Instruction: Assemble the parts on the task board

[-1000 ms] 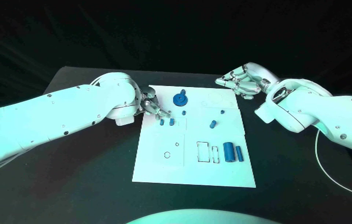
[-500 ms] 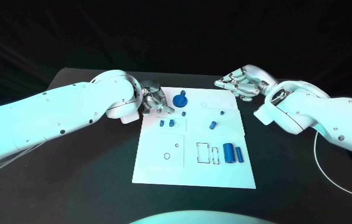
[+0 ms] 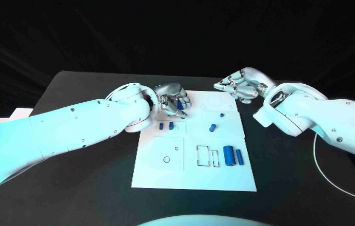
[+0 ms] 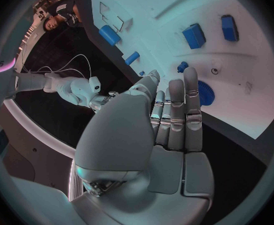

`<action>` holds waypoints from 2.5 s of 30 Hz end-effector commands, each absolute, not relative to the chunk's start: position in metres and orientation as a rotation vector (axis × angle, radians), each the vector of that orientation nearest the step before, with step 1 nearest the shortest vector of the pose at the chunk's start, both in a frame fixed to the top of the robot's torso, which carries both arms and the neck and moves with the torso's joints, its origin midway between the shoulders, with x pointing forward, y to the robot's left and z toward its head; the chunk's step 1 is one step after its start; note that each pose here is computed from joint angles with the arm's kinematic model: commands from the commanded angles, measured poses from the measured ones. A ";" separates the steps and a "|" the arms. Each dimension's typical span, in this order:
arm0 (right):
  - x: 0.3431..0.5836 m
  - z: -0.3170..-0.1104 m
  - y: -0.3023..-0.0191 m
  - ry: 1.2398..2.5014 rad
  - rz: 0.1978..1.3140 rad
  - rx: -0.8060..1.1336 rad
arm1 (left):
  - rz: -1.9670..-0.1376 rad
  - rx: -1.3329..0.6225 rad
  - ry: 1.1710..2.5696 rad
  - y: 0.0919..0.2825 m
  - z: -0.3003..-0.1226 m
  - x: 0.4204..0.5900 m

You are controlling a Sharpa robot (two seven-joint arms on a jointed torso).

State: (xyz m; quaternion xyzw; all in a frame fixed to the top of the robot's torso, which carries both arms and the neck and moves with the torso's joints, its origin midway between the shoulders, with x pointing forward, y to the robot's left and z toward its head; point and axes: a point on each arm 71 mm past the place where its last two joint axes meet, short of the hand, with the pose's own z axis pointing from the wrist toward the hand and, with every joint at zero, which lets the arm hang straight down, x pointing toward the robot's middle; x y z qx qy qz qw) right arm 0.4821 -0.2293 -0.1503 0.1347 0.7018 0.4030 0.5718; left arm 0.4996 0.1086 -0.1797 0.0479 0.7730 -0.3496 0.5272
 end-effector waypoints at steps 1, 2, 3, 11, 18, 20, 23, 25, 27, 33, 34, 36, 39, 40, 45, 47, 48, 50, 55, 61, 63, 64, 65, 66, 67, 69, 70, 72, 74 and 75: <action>0.482 -0.151 -0.227 1.649 0.955 0.303 | -0.764 0.269 1.800 0.102 -0.183 0.500; 0.482 -0.151 -0.227 1.649 0.956 0.303 | -0.746 0.271 1.813 0.101 -0.185 0.501; 0.481 -0.151 -0.227 1.649 0.956 0.303 | -0.726 0.273 1.829 0.101 -0.187 0.502; 0.481 -0.151 -0.227 1.650 0.958 0.301 | -0.630 0.282 1.891 0.096 -0.196 0.506; 0.481 -0.151 -0.226 1.651 0.959 0.301 | -0.578 0.292 1.911 0.095 -0.198 0.508; 0.482 -0.151 -0.227 1.651 0.958 0.301 | -0.570 0.293 1.916 0.095 -0.199 0.508; 0.481 -0.151 -0.226 1.651 0.959 0.300 | -0.565 0.294 1.919 0.095 -0.199 0.508; 0.481 -0.151 -0.226 1.652 0.959 0.300 | -0.564 0.294 1.919 0.094 -0.199 0.508; 0.481 -0.151 -0.226 1.652 0.959 0.300 | -0.564 0.294 1.918 0.094 -0.199 0.508; 0.481 -0.151 -0.226 1.652 0.960 0.299 | -0.566 0.298 1.919 0.091 -0.199 0.508; 0.481 -0.151 -0.226 1.653 0.960 0.299 | -0.566 0.299 1.919 0.091 -0.199 0.508; 0.481 -0.151 -0.226 1.653 0.960 0.299 | -0.568 0.299 1.919 0.090 -0.199 0.508; 0.481 -0.151 -0.226 1.653 0.961 0.299 | -0.571 0.303 1.919 0.089 -0.199 0.509; 0.481 -0.151 -0.225 1.653 0.961 0.299 | -0.573 0.304 1.918 0.088 -0.199 0.509; 0.481 -0.151 -0.225 1.654 0.962 0.298 | -0.575 0.307 1.922 0.086 -0.200 0.509; 0.481 -0.151 -0.225 1.654 0.963 0.297 | -0.570 0.305 1.925 0.086 -0.201 0.509; 0.481 -0.151 -0.225 1.654 0.963 0.297 | -0.567 0.305 1.927 0.086 -0.201 0.509; 0.481 -0.151 -0.225 1.654 0.963 0.297 | -0.558 0.304 1.930 0.086 -0.202 0.510; 0.481 -0.151 -0.224 1.654 0.963 0.297 | -0.536 0.309 1.922 0.087 -0.202 0.511; 0.481 -0.151 -0.224 1.654 0.964 0.296 | -0.537 0.308 1.900 0.087 -0.201 0.512; 0.481 -0.151 -0.224 1.653 0.965 0.296 | -0.542 0.309 1.888 0.087 -0.200 0.512; 0.481 -0.151 -0.224 1.653 0.965 0.296 | -0.546 0.309 1.879 0.087 -0.199 0.512; 0.481 -0.151 -0.224 1.653 0.965 0.296 | -0.551 0.309 1.871 0.087 -0.199 0.512; 0.481 -0.151 -0.224 1.653 0.965 0.296 | -0.557 0.309 1.863 0.087 -0.198 0.511; 0.481 -0.151 -0.224 1.653 0.966 0.296 | -0.564 0.308 1.854 0.086 -0.197 0.511; 0.481 -0.151 -0.224 1.653 0.966 0.295 | -0.579 0.305 1.835 0.086 -0.195 0.511; 0.481 -0.151 -0.224 1.653 0.966 0.295 | -0.588 0.303 1.825 0.086 -0.194 0.510; 0.481 -0.151 -0.224 1.653 0.966 0.295 | -0.606 0.294 1.810 0.086 -0.192 0.510; 0.481 -0.151 -0.224 1.653 0.966 0.295 | -0.626 0.280 1.796 0.087 -0.190 0.508; 0.481 -0.151 -0.224 1.653 0.966 0.295 | -0.636 0.273 1.790 0.087 -0.189 0.508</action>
